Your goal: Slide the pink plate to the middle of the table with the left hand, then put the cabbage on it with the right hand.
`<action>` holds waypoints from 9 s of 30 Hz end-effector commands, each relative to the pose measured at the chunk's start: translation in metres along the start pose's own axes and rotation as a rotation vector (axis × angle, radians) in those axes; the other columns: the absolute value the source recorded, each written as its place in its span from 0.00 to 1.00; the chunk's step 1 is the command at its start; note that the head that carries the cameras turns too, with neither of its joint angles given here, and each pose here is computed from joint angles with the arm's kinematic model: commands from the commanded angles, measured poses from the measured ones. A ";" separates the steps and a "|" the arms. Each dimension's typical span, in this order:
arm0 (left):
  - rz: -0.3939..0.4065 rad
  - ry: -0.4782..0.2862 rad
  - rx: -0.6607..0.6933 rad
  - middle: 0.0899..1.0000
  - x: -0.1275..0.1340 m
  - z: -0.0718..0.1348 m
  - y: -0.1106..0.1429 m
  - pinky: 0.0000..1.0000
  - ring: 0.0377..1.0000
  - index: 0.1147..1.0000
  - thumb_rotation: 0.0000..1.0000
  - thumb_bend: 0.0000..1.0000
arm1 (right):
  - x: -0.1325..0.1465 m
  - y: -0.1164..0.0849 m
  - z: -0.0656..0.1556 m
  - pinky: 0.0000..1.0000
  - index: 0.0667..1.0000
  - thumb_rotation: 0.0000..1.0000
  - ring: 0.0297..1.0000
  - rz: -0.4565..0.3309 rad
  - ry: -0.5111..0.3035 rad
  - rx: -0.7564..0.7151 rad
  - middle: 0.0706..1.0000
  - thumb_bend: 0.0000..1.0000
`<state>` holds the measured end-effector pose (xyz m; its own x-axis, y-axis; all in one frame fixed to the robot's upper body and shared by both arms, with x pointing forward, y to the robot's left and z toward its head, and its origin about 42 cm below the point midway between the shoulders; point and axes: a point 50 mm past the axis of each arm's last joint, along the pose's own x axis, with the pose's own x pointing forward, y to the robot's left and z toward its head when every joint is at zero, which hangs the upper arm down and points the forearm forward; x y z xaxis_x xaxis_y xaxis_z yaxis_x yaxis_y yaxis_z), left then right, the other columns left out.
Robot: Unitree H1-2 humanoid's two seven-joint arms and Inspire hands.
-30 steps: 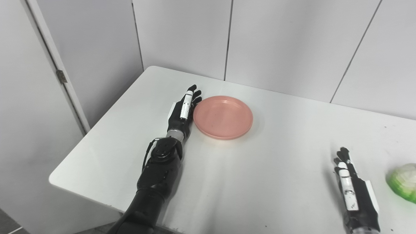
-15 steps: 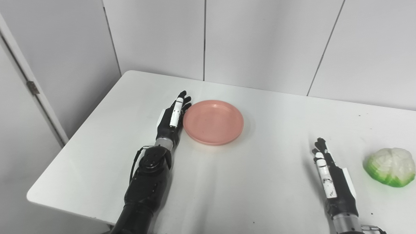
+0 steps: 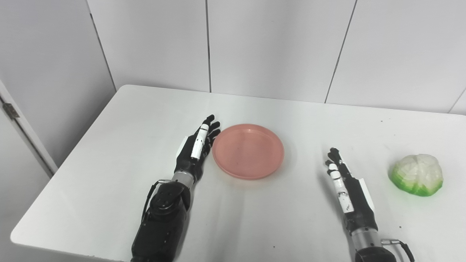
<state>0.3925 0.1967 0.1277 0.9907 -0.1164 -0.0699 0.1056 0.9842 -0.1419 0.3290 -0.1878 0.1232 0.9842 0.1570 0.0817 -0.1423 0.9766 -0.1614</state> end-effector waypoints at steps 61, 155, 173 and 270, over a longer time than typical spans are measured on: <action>-0.056 0.077 -0.087 0.91 0.001 -0.055 0.048 0.93 0.92 0.90 1.00 0.40 | -0.011 -0.079 0.126 0.84 0.96 0.52 0.92 -0.650 -0.238 -0.698 0.95 0.98; -0.097 0.095 -0.107 0.92 -0.005 -0.032 0.090 0.94 0.92 0.91 1.00 0.40 | 0.079 -0.103 0.045 0.92 1.00 0.45 1.00 -0.628 0.281 -0.706 1.00 1.00; -0.097 0.092 -0.113 0.91 -0.007 -0.032 0.084 0.94 0.92 0.90 1.00 0.40 | 0.076 -0.110 0.042 0.44 0.58 0.02 0.50 -0.701 0.162 -0.636 0.54 0.88; -0.035 0.041 -0.034 0.93 -0.008 -0.034 -0.048 0.92 0.93 0.92 1.00 0.39 | 0.143 0.074 0.089 0.38 0.47 0.00 0.43 -0.071 -0.102 -0.377 0.42 0.53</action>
<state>0.3833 0.1514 0.1170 0.9887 -0.1500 -0.0084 0.1464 0.9745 -0.1700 0.4404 -0.0947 0.1787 0.9923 0.0918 0.0838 -0.0342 0.8498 -0.5260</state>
